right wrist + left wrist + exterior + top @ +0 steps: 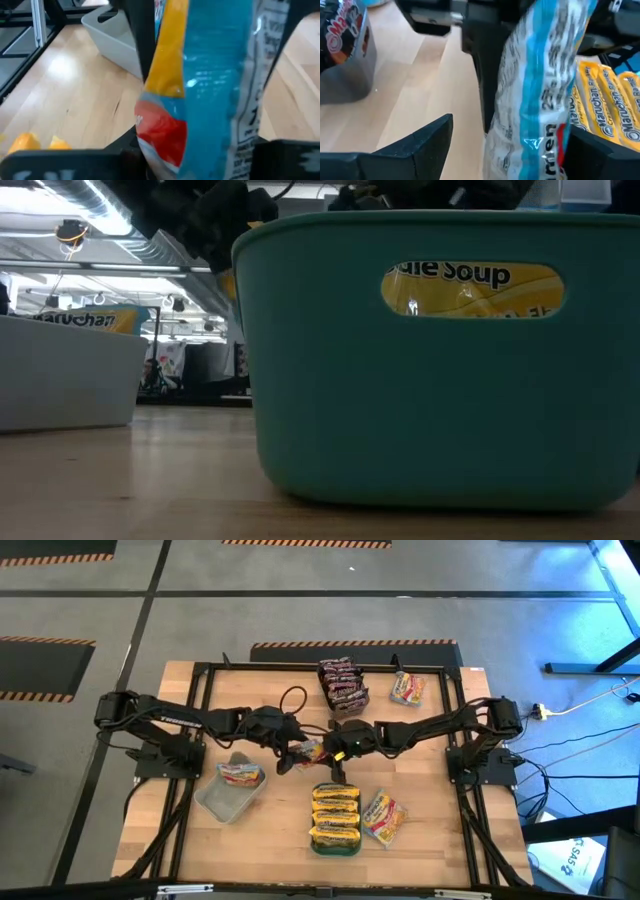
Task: Sort Maruchan noodles
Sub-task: Put the blue noodle pack into the white bin
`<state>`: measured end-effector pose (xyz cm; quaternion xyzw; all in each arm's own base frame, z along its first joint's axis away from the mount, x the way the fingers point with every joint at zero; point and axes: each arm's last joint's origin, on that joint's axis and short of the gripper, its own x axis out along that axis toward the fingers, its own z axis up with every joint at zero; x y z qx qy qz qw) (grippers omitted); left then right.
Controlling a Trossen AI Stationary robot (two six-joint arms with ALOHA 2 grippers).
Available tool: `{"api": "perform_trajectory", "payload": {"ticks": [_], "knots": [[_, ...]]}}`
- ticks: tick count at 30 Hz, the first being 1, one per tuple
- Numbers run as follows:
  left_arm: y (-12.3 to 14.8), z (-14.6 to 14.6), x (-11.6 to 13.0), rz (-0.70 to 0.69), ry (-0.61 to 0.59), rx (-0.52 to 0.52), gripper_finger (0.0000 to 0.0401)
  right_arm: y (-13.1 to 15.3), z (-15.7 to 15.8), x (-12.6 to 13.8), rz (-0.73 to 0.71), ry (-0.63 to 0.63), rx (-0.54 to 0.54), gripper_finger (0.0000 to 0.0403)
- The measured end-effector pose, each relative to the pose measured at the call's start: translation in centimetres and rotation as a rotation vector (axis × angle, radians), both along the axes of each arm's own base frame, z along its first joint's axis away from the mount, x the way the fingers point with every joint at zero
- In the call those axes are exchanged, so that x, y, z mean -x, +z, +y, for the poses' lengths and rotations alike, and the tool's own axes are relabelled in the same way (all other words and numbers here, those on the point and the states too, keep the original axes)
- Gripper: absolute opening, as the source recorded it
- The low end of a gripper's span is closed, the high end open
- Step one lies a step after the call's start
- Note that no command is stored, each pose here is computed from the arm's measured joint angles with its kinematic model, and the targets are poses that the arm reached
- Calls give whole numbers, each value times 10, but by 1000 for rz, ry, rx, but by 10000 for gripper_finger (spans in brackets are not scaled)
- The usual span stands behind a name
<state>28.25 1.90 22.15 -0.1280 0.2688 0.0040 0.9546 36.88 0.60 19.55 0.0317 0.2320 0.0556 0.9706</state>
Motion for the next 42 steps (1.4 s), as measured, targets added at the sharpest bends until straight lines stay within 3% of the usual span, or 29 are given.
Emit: {"api": "perform_trajectory", "payload": {"ticks": [4, 13, 18, 22, 31, 36, 42], "knots": [[-1, -3, 0, 10, -7, -2, 279, 4, 0, -2, -5, 0, -8, 124], [-1, -8, 3, 30, -40, -30, 180, 4, 0, 0, 37, -40, -55, 158], [15, -13, 13, 109, -64, -82, 151, 31, 1, 14, 182, -3, -90, 185], [33, -18, 19, 117, -65, -138, 135, 39, 7, 21, 182, -8, -44, 192], [28, -15, 23, 189, 1, -180, 133, 30, 8, 19, 211, -77, 21, 193], [17, -14, 27, 249, 67, -176, 159, 15, -4, 14, 258, -229, 19, 195], [-17, -23, 23, 288, 62, -134, 171, -9, -37, 7, 331, -259, -137, 165]]}}
